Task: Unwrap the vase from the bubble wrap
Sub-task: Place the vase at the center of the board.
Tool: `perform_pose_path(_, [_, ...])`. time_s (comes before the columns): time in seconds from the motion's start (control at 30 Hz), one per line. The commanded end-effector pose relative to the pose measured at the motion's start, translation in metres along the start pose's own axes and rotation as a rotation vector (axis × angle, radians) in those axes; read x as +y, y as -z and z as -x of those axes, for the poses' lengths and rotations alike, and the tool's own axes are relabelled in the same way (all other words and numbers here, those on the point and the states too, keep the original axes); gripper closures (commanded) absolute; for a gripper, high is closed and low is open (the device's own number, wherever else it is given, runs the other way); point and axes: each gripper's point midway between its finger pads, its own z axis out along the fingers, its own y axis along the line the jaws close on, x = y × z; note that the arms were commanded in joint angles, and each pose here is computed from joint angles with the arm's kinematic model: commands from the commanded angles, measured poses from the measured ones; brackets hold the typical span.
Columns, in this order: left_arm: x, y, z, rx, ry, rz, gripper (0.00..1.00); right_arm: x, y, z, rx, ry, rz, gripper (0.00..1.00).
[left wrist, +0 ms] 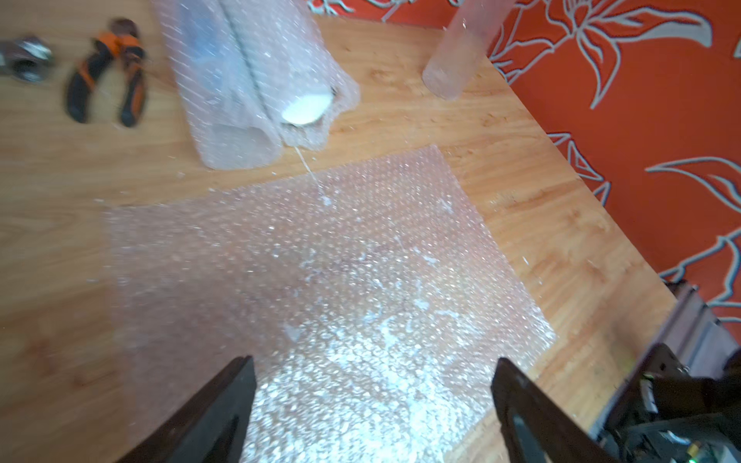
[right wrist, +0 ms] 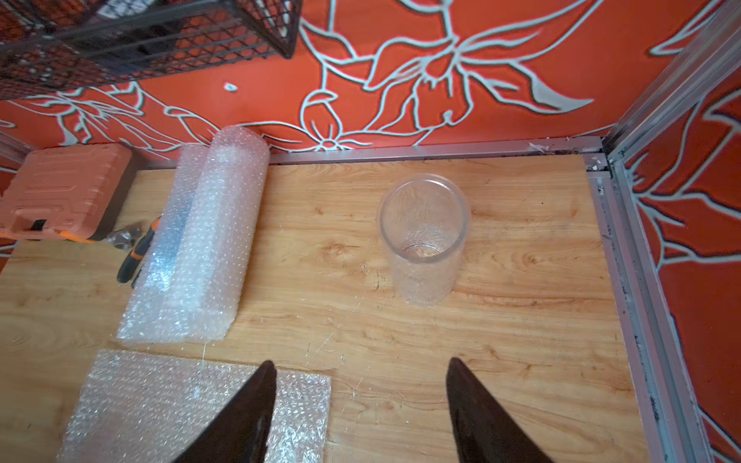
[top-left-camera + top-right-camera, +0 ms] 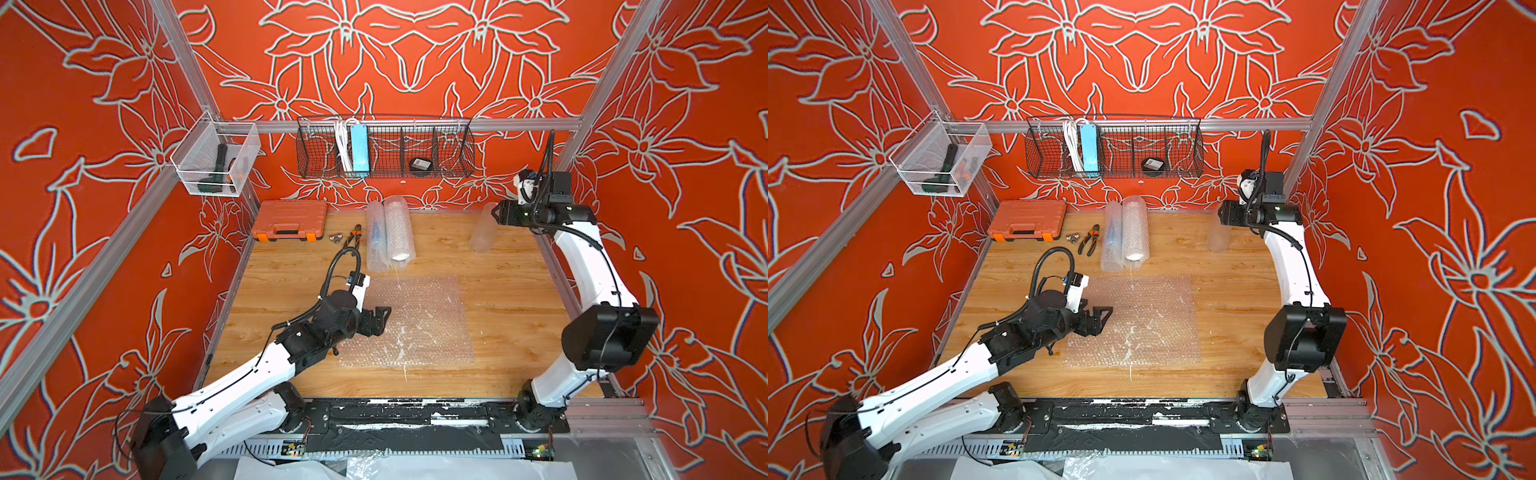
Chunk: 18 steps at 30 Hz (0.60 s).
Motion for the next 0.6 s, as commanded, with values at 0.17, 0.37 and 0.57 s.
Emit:
perform_pose_path(0.17, [-0.063, -0.061, -0.036, 0.207, 0.044, -0.267, 0.24, 0.03, 0.043, -0.014, -0.125, 0.027, 0.086, 0.32])
perform_pose_path(0.37, [-0.114, -0.111, -0.051, 0.318, -0.009, -0.351, 0.33, 0.042, 0.06, -0.058, -0.101, -0.012, 0.109, 0.31])
perform_pose_path(0.57, [-0.152, -0.148, -0.072, 0.414, 0.004, -0.495, 0.44, 0.049, 0.067, -0.107, -0.036, -0.036, 0.122, 0.3])
